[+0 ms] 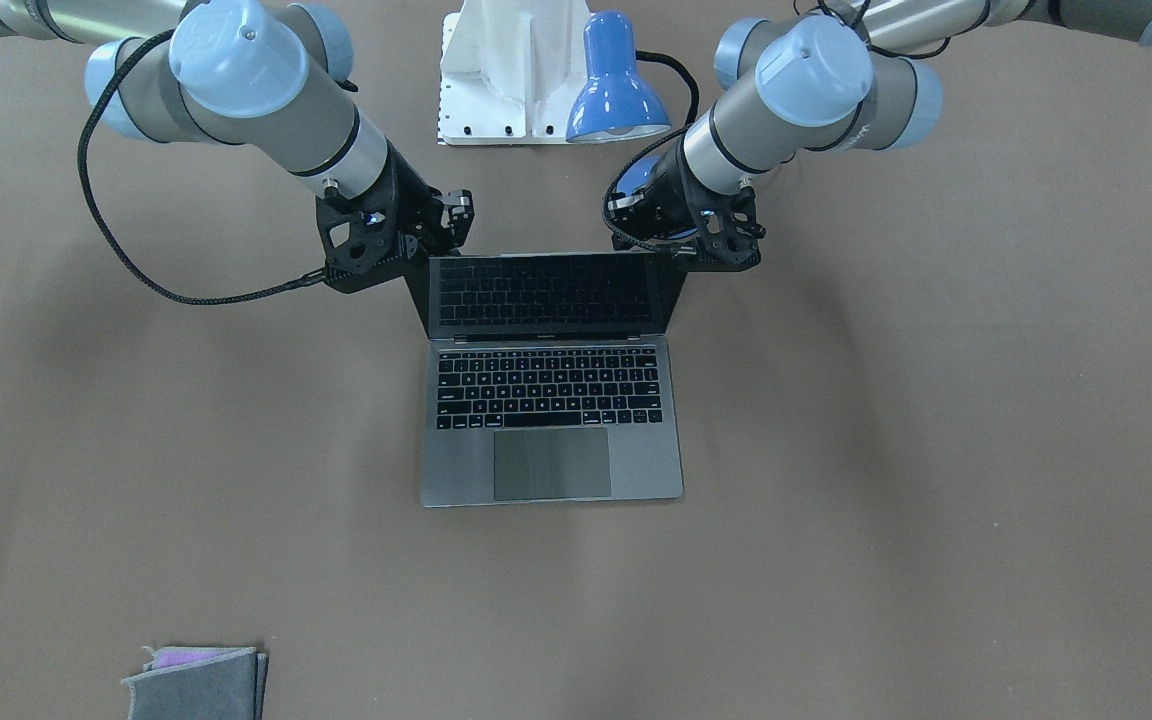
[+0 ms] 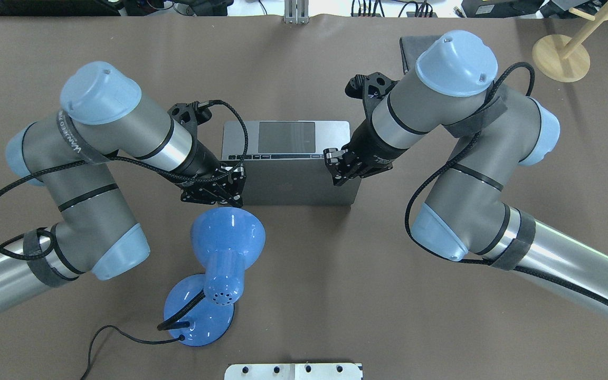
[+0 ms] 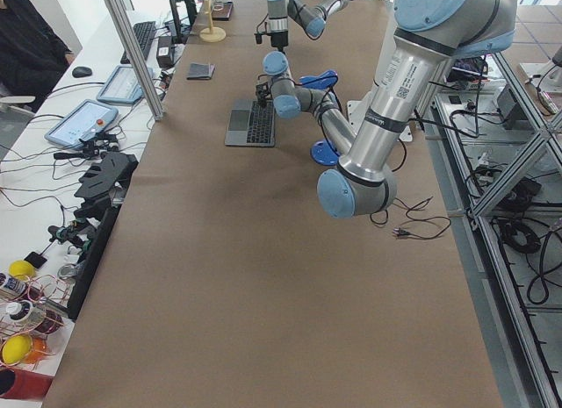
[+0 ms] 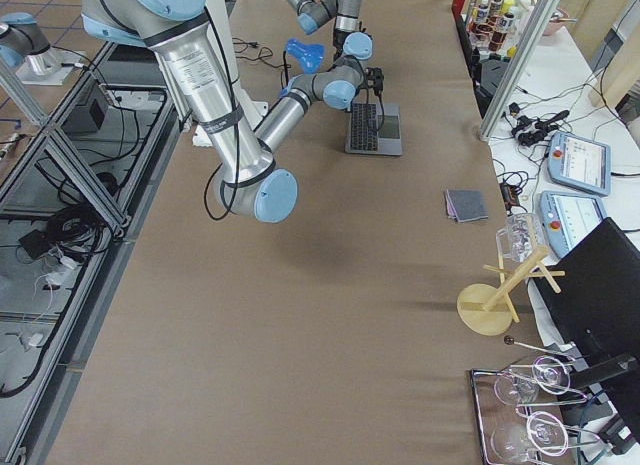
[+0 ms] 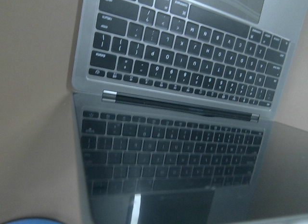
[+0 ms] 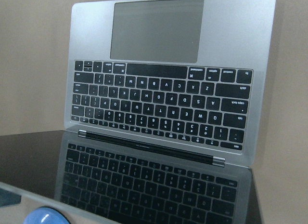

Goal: Close laptop

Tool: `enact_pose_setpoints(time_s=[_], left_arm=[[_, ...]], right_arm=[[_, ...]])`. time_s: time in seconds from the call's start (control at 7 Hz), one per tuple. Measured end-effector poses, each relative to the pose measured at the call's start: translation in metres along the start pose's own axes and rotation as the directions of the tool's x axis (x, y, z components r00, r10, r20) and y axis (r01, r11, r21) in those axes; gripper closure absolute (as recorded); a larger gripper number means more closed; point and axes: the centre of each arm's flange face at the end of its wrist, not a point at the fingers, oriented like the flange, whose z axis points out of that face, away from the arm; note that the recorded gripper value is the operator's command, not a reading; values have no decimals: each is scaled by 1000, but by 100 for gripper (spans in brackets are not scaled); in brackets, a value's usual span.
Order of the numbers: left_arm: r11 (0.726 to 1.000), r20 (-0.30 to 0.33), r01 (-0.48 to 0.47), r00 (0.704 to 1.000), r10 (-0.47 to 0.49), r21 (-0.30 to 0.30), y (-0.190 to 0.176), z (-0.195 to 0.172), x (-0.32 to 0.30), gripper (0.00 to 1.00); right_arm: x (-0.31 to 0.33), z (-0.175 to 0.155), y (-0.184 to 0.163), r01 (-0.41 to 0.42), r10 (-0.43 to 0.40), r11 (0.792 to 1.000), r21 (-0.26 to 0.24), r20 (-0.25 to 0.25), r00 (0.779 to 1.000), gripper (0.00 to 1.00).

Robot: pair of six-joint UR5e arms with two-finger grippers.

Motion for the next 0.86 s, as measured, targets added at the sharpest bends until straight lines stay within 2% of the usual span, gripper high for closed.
enact_pose_setpoints(time_s=[0.43, 0.86], left_arm=[[998, 12, -1, 1000, 0, 63, -50, -8, 11, 100], [996, 32, -3, 999, 0, 91, -96, 3, 19, 100]], right_arm=[[-10, 5, -36, 8, -8, 1000, 30, -2, 1000, 100], [-11, 36, -76, 15, -14, 998, 63, -13, 1000, 100]])
